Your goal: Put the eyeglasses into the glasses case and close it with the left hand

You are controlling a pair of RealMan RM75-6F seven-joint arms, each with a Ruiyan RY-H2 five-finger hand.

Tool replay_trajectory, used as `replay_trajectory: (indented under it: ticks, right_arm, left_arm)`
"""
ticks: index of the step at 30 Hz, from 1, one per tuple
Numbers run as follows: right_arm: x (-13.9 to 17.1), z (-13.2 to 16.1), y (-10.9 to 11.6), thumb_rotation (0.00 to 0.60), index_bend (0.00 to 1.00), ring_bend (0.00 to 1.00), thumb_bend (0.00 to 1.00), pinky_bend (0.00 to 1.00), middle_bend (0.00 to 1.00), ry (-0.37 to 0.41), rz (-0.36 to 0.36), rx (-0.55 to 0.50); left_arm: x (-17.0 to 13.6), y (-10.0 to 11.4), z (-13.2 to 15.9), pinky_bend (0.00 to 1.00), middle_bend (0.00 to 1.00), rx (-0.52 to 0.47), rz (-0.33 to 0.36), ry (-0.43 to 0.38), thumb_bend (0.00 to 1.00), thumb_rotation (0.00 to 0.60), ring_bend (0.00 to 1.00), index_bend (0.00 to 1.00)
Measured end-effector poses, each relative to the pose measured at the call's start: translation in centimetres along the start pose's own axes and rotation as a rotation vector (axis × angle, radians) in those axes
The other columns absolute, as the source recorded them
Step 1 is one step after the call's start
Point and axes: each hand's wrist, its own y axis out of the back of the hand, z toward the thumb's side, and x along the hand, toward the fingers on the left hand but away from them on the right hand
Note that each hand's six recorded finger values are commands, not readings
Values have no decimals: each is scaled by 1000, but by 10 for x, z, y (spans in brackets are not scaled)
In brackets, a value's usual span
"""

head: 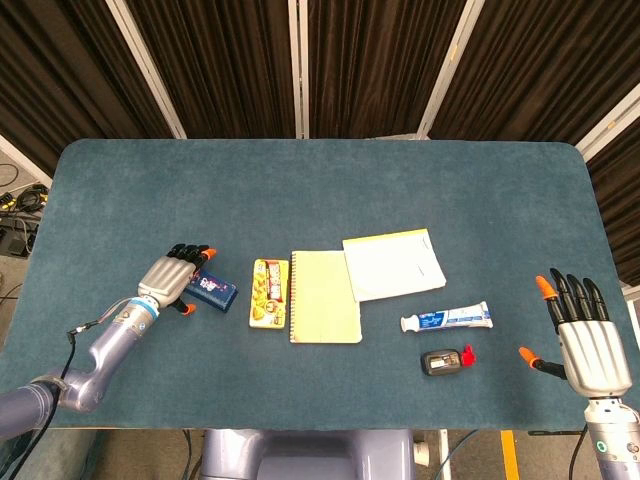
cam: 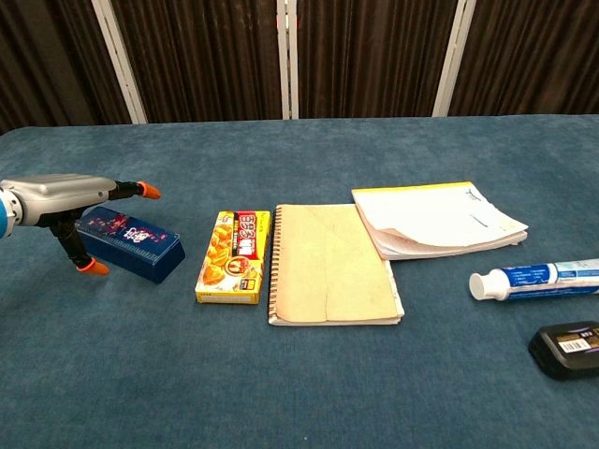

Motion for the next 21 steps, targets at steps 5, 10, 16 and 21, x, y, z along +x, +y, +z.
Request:
replay_trajectory:
  ticks: [5,10,16,21]
  right_arm:
    - [0,-1,0,600,0,0,0,0,0,0,1,-2]
    - [0,0,0,600,0,0,0,0,0,0,0,-2]
    - [0,0,0,600,0,0,0,0,0,0,1,-1]
    - [0,0,0,600,0,0,0,0,0,1,2,-2]
  left_arm:
    - [1,1,1,10,65,3,13,1,192,600,12,95]
    - [1,-1,1,83,139,4,7,2,191,600,66,231]
    - [1,-2,3,114,176,3,6,0,196,600,95,344]
    - [0,-3,3,137,199,1,4,0,215,600,112,389]
